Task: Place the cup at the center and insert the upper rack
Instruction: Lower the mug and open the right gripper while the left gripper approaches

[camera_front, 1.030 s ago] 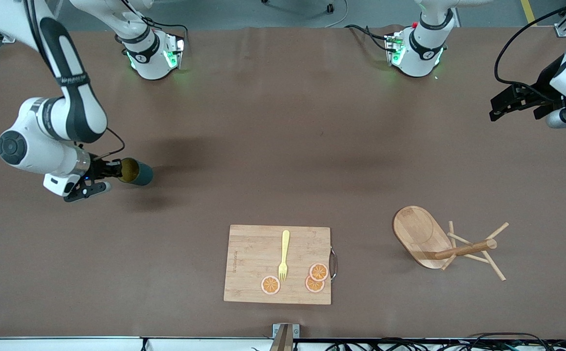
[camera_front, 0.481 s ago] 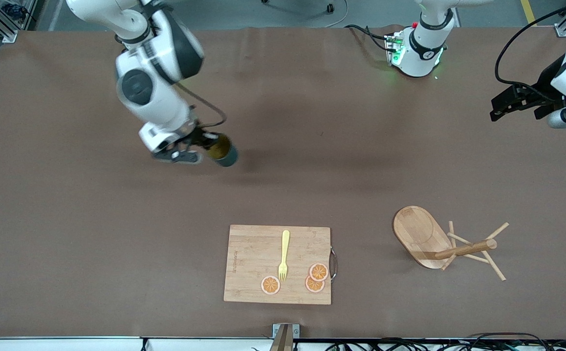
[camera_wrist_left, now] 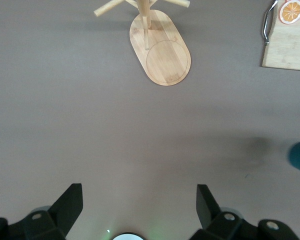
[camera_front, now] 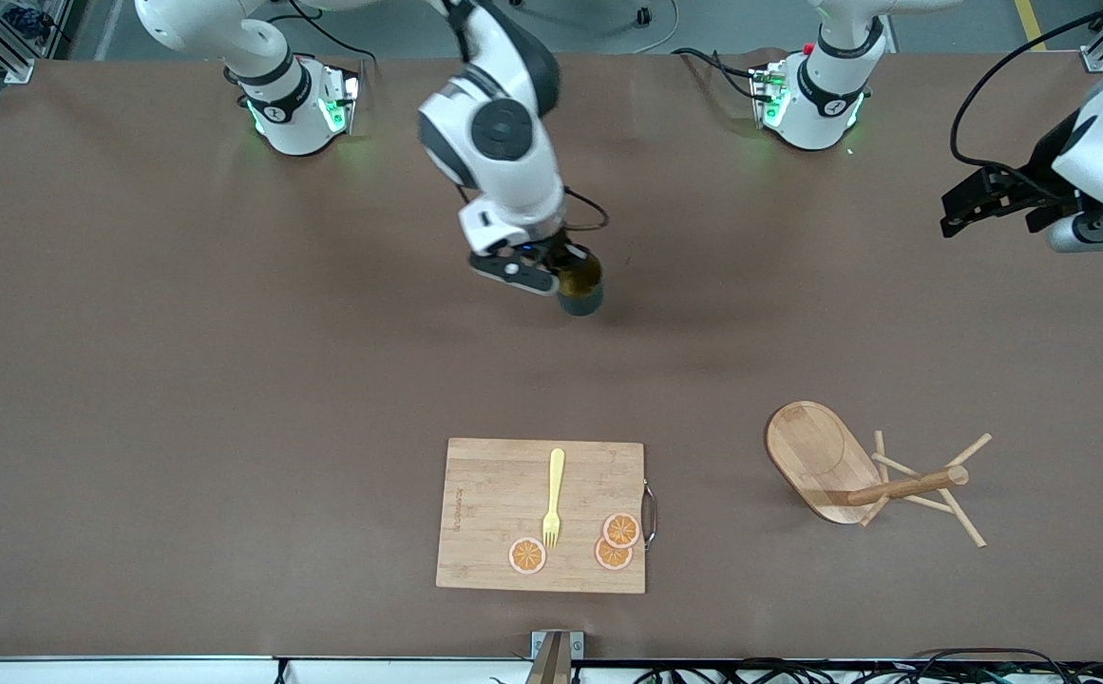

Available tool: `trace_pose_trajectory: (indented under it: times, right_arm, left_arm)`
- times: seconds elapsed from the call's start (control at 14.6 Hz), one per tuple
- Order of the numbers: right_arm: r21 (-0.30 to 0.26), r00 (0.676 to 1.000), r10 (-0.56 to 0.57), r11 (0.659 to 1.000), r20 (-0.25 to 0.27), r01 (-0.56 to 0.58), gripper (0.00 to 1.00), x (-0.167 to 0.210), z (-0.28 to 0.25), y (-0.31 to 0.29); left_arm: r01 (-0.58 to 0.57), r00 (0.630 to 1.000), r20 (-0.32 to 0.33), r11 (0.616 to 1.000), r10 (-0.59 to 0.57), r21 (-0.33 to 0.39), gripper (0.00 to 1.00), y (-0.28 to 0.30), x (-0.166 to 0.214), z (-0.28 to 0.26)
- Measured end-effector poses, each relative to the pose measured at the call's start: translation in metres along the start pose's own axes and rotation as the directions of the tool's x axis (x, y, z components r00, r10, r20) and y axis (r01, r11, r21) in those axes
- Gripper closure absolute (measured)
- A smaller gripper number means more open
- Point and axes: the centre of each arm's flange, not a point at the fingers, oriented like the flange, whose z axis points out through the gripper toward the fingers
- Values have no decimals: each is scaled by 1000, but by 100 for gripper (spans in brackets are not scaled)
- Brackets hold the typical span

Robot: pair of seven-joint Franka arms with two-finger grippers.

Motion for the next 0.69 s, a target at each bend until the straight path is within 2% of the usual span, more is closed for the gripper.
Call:
trace_pose_trajectory:
  times: [0.27, 0.55, 0.62, 0.69]
  right_arm:
    - [-72, 998, -26, 997, -63, 21, 96, -35, 70, -30]
    - [-72, 995, -48, 996, -84, 42, 96, -39, 67, -35]
    - [-76, 994, -56, 996, -91, 49, 93, -38, 67, -35]
    - [-79, 993, -61, 995, -97, 53, 82, -37, 67, -35]
  left_arm:
    - [31, 999, 14, 1000, -31, 6, 0, 27, -2, 8]
    - [58, 998, 28, 998, -58, 12, 0, 49, -3, 16]
    - [61, 998, 29, 998, -61, 13, 0, 53, -3, 17]
    - [62, 998, 29, 998, -63, 14, 0, 54, -4, 17]
